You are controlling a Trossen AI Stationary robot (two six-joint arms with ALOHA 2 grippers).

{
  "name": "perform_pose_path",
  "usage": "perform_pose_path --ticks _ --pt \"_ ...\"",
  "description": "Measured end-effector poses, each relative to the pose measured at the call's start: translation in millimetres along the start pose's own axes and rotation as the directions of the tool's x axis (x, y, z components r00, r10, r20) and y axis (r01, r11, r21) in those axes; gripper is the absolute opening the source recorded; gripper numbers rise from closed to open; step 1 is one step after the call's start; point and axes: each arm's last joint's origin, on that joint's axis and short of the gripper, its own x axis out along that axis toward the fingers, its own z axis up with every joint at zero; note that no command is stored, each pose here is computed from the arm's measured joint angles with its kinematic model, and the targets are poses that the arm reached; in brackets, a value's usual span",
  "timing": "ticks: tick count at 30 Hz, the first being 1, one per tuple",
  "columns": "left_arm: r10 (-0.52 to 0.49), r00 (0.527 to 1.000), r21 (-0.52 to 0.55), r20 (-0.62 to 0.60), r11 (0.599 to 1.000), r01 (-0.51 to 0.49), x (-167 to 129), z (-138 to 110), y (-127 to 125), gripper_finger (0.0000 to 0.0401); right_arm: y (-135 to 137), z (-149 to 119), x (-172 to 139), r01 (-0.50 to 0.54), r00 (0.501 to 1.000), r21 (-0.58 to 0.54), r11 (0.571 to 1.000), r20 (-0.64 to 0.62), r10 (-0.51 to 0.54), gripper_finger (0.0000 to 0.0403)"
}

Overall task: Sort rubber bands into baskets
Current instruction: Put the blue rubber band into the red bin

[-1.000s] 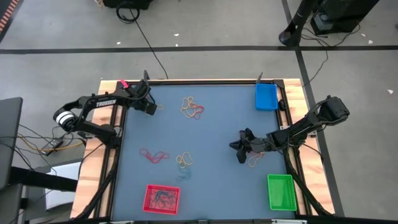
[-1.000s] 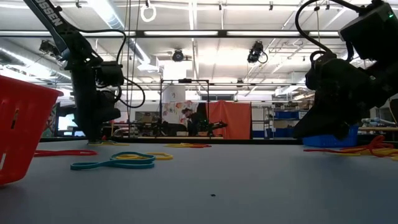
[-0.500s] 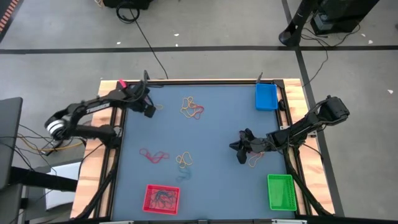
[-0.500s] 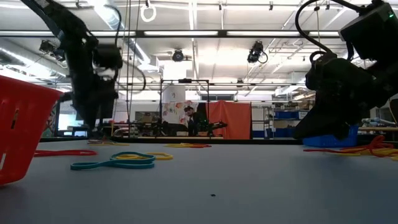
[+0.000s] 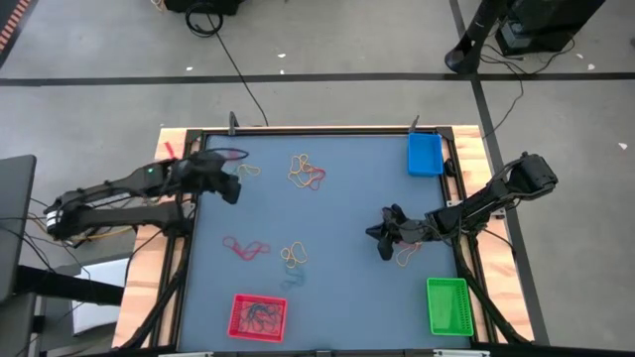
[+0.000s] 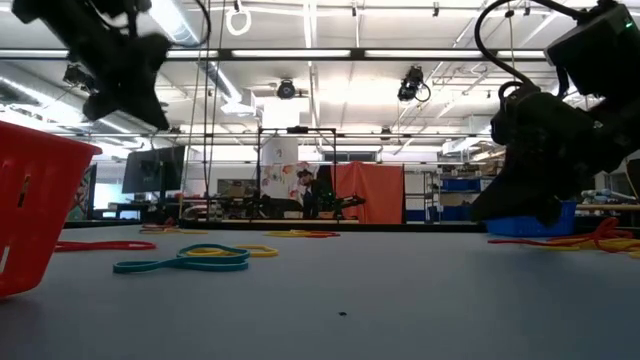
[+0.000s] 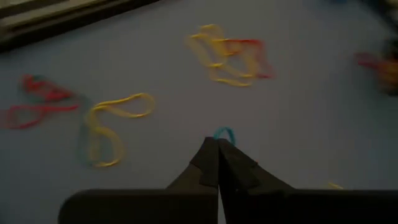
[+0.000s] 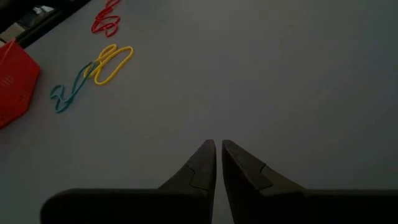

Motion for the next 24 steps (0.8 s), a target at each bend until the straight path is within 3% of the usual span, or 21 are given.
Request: perform_pose_path --ticks 3,6,10,18,24 --pt "-0.164 0.986 0.037 -0.029 0.986 0.165 -10 -5 -9 0.0002 0 0 0 -0.003 1.000 0.002 1.000 0.003 0.003 0.0041" --pt "-0.329 0.941 0.080 -0.077 0.939 0.335 -16 -9 -22 0.0003 0 1 0 -0.002 1.000 0.003 1.000 0.008 0.002 0.0041" --pt "-0.464 0.878 0.131 -0.112 0.869 0.476 -20 -13 -39 0.0004 0 1 0 -0.002 1.000 0.010 1.000 0.008 0.002 0.0041" --pt "-0.592 0.780 0.211 -0.203 0.751 0.625 -24 -27 -68 0.0004 0 1 0 0.003 1.000 0.010 1.000 0.013 -0.003 0.0041" --pt "-0.601 0.718 0.258 -0.351 0.675 0.691 -22 -49 -88 0.0005 0 1 0 0.005 1.000 0.010 1.000 0.013 -0.005 0.0041"
